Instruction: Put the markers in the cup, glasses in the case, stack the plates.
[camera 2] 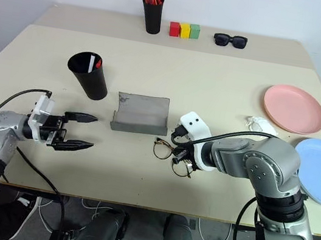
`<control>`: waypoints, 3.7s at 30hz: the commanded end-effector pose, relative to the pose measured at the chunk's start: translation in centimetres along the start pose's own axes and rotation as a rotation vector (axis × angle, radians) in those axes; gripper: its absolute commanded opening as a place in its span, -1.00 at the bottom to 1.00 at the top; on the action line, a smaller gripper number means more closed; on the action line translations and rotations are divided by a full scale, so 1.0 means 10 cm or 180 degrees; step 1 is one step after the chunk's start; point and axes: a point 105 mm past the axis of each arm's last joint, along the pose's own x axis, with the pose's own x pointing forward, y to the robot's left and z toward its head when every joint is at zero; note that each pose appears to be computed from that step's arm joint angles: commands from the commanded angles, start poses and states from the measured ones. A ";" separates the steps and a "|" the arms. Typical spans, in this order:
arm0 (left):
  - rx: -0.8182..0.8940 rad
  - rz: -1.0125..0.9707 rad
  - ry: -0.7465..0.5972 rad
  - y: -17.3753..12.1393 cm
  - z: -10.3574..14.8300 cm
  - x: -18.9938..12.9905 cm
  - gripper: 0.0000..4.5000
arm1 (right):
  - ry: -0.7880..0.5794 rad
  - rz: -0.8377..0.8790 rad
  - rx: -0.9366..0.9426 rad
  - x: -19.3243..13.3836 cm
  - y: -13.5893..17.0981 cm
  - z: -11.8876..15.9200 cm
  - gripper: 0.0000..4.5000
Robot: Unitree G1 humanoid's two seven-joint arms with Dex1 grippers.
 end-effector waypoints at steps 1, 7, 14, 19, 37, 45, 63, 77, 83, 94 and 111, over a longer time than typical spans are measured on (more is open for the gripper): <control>0.0123 0.0033 -0.0036 0.02 0.05 -0.08 1.00 | -0.0036 -0.0028 -0.0119 -0.06 0.00 0.07 -0.98; 0.0148 -0.0012 -0.0051 -0.03 0.11 -0.10 1.00 | -0.0163 -0.0007 -0.0183 -0.14 0.00 0.18 -0.98; 0.0165 -0.0068 -0.0076 -0.04 0.18 -0.06 1.00 | -0.0183 -0.0117 -0.0435 -0.18 0.00 0.22 -0.73; 0.0139 -0.0063 -0.0074 -0.02 0.17 -0.05 1.00 | -0.0248 -0.0112 -0.0271 -0.22 -0.06 0.27 0.28; 0.0387 -0.0230 -0.0290 -0.28 0.95 0.28 1.00 | 0.0046 0.0024 -0.0182 -0.08 0.00 0.07 0.49; 0.0377 -0.0210 -0.0298 -0.30 1.24 0.60 1.00 | 0.0119 -0.0041 -0.0154 -0.05 -0.03 0.01 -0.28; 0.0002 -0.0246 -0.0242 -0.34 1.31 0.69 1.00 | -0.0127 0.0116 -0.0251 -0.35 -0.05 0.24 -0.99; -0.0238 0.0006 -0.0009 -0.33 0.97 0.34 1.00 | -0.0648 -0.0276 -0.0397 -0.54 -0.27 0.69 -0.99; -0.0153 0.0087 -0.0063 -0.29 0.97 0.28 1.00 | -0.1002 -0.0142 -0.0618 -0.35 -0.13 1.08 -0.99; -0.0146 0.0098 -0.0091 -0.32 0.92 0.25 1.00 | -0.1501 0.0299 -0.1008 0.03 0.21 1.43 -0.99; -0.0110 0.0095 -0.0111 -0.32 0.92 0.24 1.00 | -0.1280 0.0182 -0.1898 0.46 0.13 1.14 -0.99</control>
